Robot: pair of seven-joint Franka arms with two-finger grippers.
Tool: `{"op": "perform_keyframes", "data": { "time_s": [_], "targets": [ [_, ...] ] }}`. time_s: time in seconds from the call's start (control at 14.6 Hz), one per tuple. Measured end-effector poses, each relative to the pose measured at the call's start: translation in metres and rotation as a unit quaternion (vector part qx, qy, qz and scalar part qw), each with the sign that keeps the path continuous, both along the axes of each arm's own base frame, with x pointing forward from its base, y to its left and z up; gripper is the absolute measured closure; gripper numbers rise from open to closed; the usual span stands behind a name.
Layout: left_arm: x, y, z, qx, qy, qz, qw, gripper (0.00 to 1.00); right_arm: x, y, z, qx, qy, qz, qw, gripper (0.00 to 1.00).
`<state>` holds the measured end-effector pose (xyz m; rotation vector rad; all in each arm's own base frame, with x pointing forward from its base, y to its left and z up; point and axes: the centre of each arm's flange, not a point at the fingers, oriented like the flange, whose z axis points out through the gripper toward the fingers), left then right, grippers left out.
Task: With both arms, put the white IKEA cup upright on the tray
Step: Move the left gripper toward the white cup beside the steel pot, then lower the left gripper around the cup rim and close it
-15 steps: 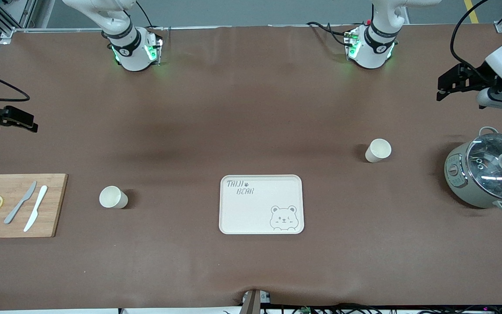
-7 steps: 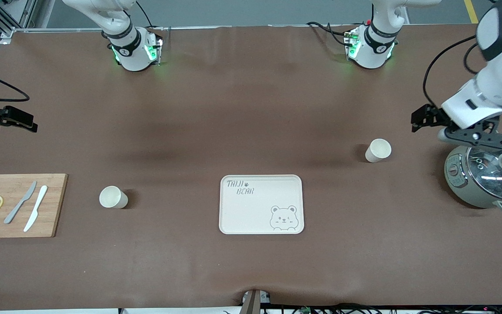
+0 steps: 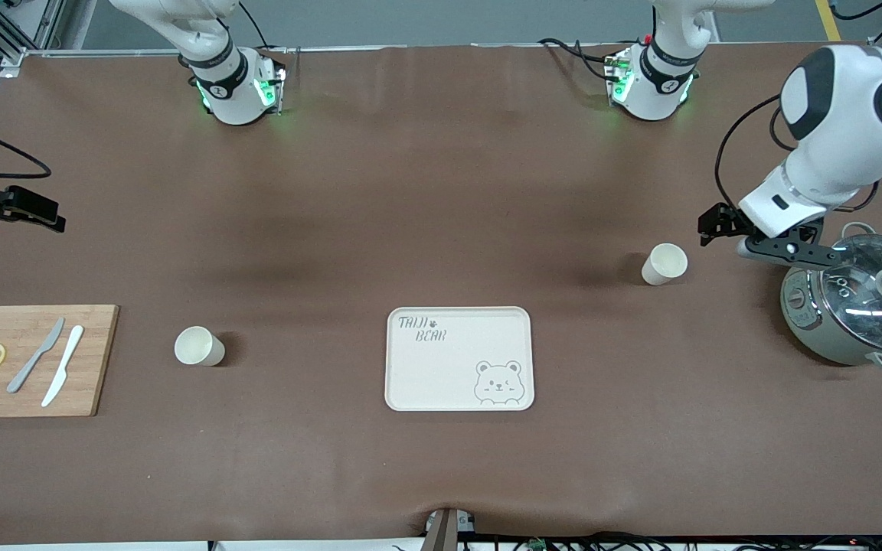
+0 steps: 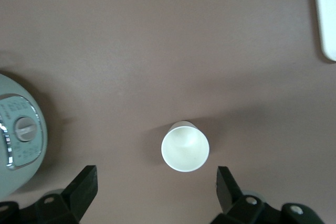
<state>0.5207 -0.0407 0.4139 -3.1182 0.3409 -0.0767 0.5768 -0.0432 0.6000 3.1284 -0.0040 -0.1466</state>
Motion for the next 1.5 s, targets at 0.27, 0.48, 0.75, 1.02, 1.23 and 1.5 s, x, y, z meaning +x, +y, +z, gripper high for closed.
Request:
{"op": "perform_keyframes", "data": {
  "time_s": [0.27,0.48,0.75,1.02,1.23,1.5],
  "targets": [
    [-0.022,0.007,-0.057,-0.002,-0.02,0.004,1.0,0.0,0.0,-0.001,0.0,0.0,0.0,-0.001,1.0,0.0],
    [-0.032,0.008,-0.082,-0.001,-0.014,0.004,1.0,0.0,0.0,-0.001,0.001,0.0,-0.001,-0.001,1.0,0.0],
    [-0.034,0.015,-0.11,0.0,-0.004,0.011,1.0,0.0,0.001,-0.001,-0.001,0.0,0.0,-0.001,1.0,0.0],
    [-0.036,0.018,-0.143,0.0,-0.006,0.014,1.0,0.0,0.001,0.003,-0.005,0.001,0.009,0.003,1.0,0.0],
    [-0.038,0.018,-0.161,0.0,-0.004,0.012,1.0,0.0,0.002,0.003,-0.008,0.001,0.013,0.003,1.0,0.0],
    [-0.041,0.021,-0.178,0.0,-0.007,0.008,1.0,0.0,0.004,0.006,-0.013,-0.002,0.018,0.007,1.0,0.0]
  ]
}}
